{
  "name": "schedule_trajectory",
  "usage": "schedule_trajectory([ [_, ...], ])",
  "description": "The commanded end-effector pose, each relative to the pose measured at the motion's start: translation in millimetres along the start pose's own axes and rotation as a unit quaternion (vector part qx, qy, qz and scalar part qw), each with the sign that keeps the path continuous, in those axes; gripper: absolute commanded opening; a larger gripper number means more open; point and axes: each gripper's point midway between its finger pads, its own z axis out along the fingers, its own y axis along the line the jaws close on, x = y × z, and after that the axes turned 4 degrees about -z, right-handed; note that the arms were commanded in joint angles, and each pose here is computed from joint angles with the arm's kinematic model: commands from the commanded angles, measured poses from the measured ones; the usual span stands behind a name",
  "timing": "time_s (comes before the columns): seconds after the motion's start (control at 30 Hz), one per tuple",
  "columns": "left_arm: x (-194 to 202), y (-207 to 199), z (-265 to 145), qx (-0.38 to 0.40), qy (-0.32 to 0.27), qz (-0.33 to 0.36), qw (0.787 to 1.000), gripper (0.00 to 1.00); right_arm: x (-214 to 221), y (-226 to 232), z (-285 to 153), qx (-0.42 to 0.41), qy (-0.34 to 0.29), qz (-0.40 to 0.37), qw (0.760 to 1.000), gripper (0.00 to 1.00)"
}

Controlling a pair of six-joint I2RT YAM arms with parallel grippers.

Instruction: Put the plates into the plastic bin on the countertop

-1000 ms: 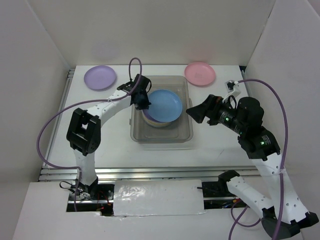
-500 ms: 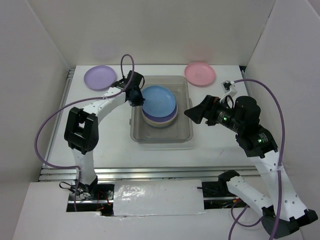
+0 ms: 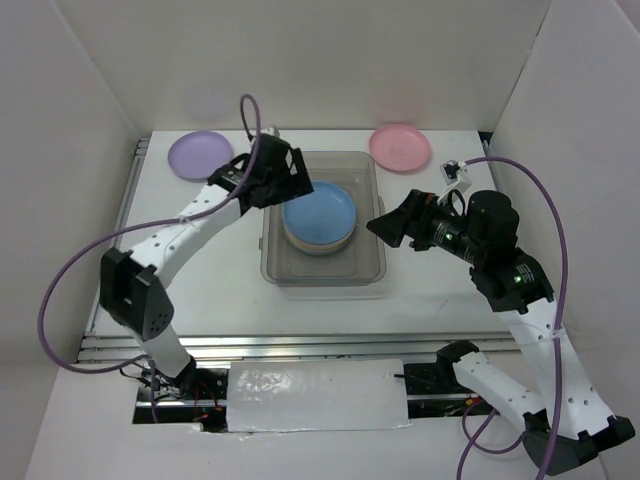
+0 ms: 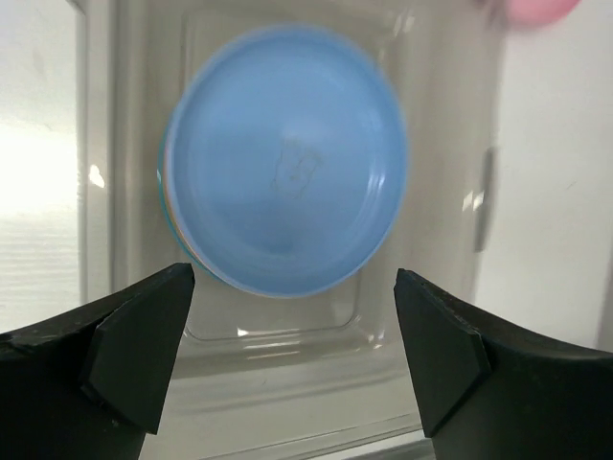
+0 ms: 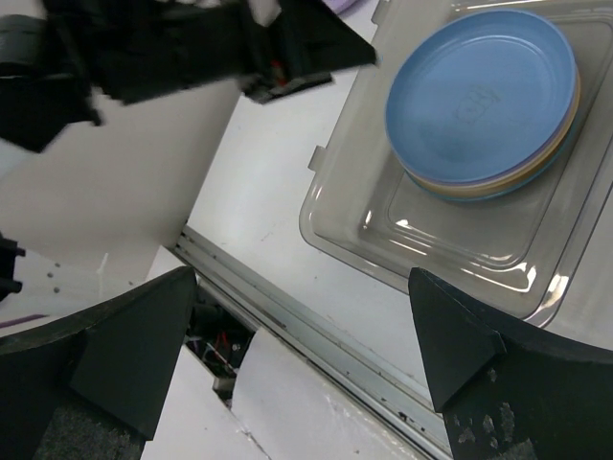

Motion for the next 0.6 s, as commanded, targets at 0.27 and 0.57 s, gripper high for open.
schedule_trajectory([
  [0.27, -150.1, 189.3, -44.4, 0.018, -0.174, -0.284, 0.943, 0.99, 2.1, 15.6, 5.1, -0.059, -0.008, -0.013, 0.998, 1.00],
  [0.57, -172.4, 263.0, 56.5, 0.049, -0.185, -0.378, 0.906, 0.99, 20.8, 42.2, 11.2, -0.183, 0.014, -0.016, 0.983, 1.00],
])
